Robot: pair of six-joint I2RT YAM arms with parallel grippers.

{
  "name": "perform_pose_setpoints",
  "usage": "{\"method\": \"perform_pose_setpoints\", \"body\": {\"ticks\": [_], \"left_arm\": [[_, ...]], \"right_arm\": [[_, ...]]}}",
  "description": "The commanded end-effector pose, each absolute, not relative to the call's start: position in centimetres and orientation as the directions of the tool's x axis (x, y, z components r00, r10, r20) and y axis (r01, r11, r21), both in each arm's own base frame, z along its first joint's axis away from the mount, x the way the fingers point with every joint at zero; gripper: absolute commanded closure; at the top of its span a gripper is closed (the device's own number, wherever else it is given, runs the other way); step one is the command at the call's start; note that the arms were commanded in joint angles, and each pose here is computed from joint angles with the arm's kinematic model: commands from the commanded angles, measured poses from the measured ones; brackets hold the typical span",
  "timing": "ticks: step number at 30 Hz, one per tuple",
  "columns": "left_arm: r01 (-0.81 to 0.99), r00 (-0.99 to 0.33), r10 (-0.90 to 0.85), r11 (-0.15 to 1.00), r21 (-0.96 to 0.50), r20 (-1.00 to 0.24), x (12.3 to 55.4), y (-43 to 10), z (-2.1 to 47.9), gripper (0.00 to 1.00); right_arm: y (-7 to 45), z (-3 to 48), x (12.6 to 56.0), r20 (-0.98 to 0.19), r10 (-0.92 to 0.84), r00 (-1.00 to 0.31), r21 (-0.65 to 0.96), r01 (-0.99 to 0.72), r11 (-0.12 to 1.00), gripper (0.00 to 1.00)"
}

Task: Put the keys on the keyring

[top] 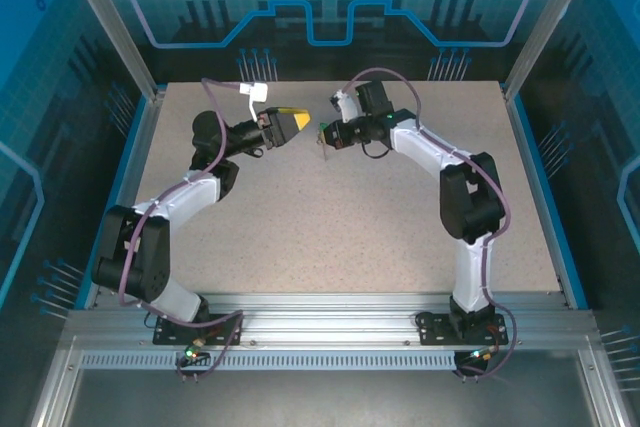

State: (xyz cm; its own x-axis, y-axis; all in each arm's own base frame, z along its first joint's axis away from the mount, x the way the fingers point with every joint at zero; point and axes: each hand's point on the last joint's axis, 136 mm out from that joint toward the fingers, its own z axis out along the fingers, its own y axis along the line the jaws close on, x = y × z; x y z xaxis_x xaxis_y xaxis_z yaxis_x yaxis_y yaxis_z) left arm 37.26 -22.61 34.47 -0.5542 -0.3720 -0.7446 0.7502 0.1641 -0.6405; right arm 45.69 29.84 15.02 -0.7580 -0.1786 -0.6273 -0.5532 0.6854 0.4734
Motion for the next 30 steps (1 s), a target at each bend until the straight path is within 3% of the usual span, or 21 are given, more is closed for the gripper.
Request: {"method": "perform_pose_setpoints", "body": {"ticks": [1, 22, 30], "left_arm": [[0.786, -0.508, -0.389, 0.157, -0.598, -0.769, 36.2, -22.1, 36.1, 0.42], [0.771, -0.529, -0.387, 0.152, -0.618, -0.755, 36.7, -22.4, 35.3, 0.42], [0.768, -0.538, -0.381, 0.144, -0.623, -0.752, 36.8, -22.8, 35.2, 0.42]], "right_arm": [[28.9, 14.6, 44.4, -0.616, -0.163, -0.771, 0.476, -0.529, 0.703, 1.00], [21.5, 8.8, 42.2, -0.519, -0.087, -0.851, 0.496, -0.383, 0.780, 1.00], [21.2, 7.0, 40.4, -0.476, -0.094, -0.874, 0.521, -0.367, 0.770, 1.00]]}}
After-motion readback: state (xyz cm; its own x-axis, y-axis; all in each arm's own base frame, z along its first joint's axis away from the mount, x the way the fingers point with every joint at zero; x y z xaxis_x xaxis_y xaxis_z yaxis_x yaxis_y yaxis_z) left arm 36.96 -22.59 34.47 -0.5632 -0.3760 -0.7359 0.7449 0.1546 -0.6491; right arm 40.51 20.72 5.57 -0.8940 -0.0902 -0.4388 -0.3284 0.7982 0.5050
